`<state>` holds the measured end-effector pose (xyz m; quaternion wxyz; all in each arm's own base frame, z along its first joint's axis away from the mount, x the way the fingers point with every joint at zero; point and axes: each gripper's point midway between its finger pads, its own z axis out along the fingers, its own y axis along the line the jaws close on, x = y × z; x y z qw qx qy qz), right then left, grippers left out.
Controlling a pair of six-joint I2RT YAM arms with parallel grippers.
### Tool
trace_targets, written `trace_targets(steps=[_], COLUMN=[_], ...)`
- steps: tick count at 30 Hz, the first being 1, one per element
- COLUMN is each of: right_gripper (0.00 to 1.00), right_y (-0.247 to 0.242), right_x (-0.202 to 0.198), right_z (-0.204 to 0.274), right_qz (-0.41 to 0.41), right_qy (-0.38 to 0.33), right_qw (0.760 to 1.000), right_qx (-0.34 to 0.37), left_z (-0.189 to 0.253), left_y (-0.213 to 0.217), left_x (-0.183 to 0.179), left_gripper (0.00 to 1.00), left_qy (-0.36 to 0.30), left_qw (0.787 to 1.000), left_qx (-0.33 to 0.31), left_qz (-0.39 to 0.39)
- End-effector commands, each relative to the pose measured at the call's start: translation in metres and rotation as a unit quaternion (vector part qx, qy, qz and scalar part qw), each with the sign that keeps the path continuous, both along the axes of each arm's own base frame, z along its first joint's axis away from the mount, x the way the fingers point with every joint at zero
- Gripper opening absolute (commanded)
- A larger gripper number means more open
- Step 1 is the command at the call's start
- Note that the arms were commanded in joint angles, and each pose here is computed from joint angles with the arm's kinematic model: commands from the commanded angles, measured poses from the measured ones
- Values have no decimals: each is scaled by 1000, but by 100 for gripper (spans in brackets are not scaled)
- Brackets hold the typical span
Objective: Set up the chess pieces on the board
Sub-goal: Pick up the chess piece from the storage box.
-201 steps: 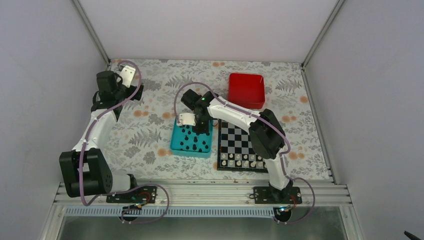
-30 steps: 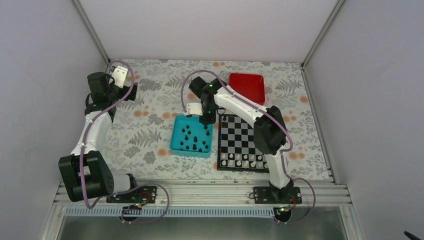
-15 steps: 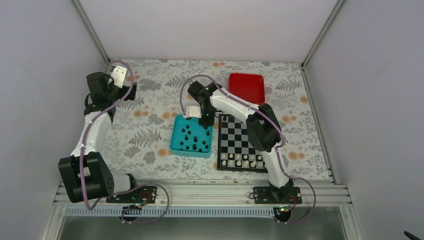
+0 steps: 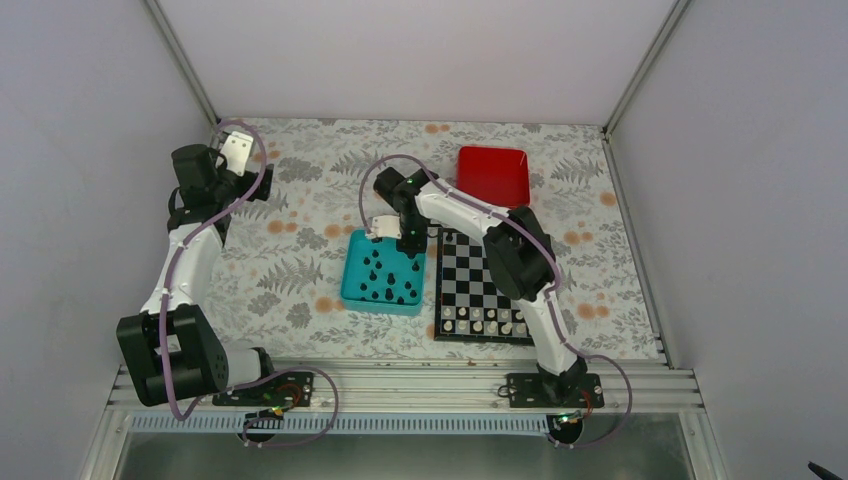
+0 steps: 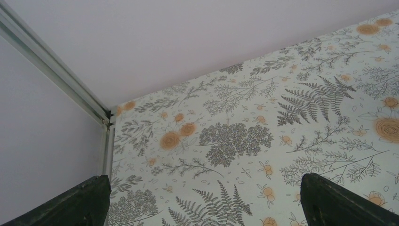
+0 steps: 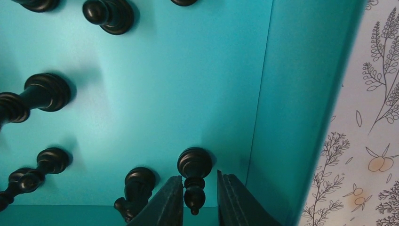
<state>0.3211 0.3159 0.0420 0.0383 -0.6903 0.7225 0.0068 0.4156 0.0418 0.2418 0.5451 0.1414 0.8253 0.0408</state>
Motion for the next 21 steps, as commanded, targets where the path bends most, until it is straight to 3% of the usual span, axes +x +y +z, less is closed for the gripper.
trace_targets(steps=[1, 9, 15, 21], right_gripper=[20, 5, 4, 4], right_y=[4, 11, 18, -6], right_x=[3, 1, -4, 6], right_z=[-5, 16, 65, 117], right_qz=[-1, -3, -2, -31], right_qy=[-5, -6, -15, -50], right_qw=[1000, 1000, 997, 993], right_qx=[-5, 24, 70, 100], left_z=[10, 12, 15, 18], left_y=[0, 0, 1, 3], left_x=[-2, -3, -4, -4], left_gripper=[100, 100, 100, 100], left_qy=[-13, -15, -18, -22], left_qw=[1000, 1000, 1000, 1000], left_qx=[-9, -10, -10, -9], left_qz=[-3, -5, -3, 1])
